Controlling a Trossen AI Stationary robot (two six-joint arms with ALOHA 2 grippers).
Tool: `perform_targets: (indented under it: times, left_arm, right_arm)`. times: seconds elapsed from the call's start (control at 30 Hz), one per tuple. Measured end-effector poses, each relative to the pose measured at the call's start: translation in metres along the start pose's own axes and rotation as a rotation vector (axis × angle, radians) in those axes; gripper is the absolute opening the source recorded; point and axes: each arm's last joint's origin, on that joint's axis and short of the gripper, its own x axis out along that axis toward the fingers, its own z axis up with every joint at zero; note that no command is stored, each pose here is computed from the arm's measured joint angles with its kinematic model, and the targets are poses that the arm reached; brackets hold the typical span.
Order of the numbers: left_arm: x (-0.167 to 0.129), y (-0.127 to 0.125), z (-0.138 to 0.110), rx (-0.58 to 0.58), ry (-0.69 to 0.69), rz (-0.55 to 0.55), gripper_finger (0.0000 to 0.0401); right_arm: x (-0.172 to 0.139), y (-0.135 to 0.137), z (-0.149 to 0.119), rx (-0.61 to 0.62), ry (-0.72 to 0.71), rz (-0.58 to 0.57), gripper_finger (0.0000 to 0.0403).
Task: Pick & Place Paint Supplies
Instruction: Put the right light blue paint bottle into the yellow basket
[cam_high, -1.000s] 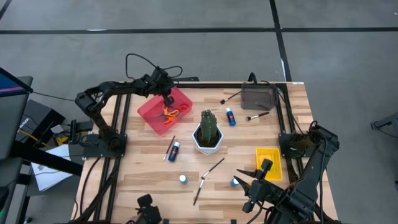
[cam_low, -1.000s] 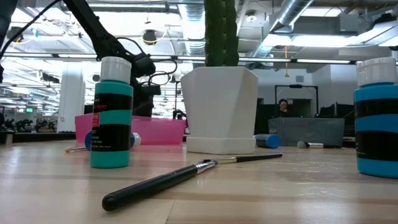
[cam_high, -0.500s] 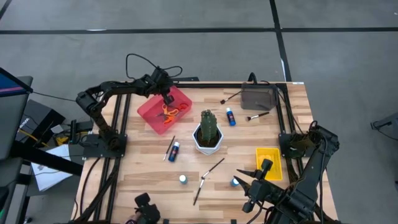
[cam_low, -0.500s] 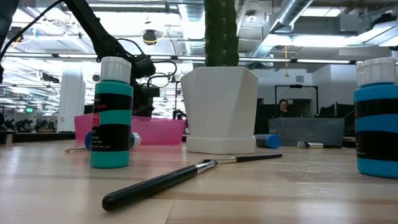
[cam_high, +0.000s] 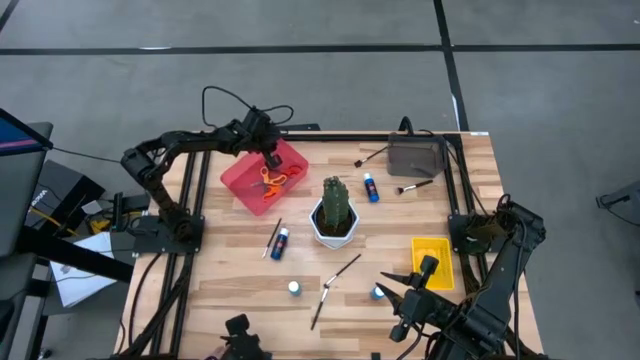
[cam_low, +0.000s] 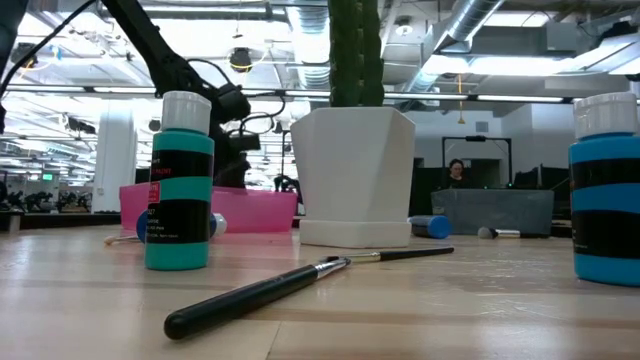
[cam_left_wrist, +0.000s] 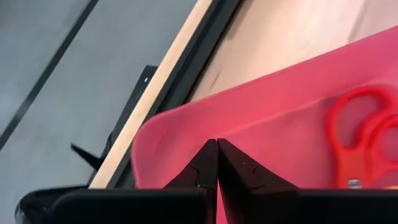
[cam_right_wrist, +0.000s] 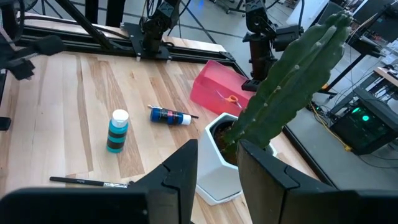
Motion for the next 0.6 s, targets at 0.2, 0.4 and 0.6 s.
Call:
perform_targets:
  times: [0.2,0.4,0.6]
  left_arm:
    - [-0.029,-0.014,0.015,0.047,-0.054,-0.026,0.0004]
    - [-0.080,-0.033,0.034,0.107,-0.191,-0.038,0.0007]
    - [-0.123,-0.050,0.043,0.149,-0.304,-0.068,0.0007]
  right_arm:
    - [0.000,0.000,0.000,0.001,0.000,0.000,0.0108]
    - [0.000,0.000,0.000,0.010,0.000,0.000,0.0108]
    - [-0.001,0.000,-0.001,0.014,0.000,0.004,0.0108]
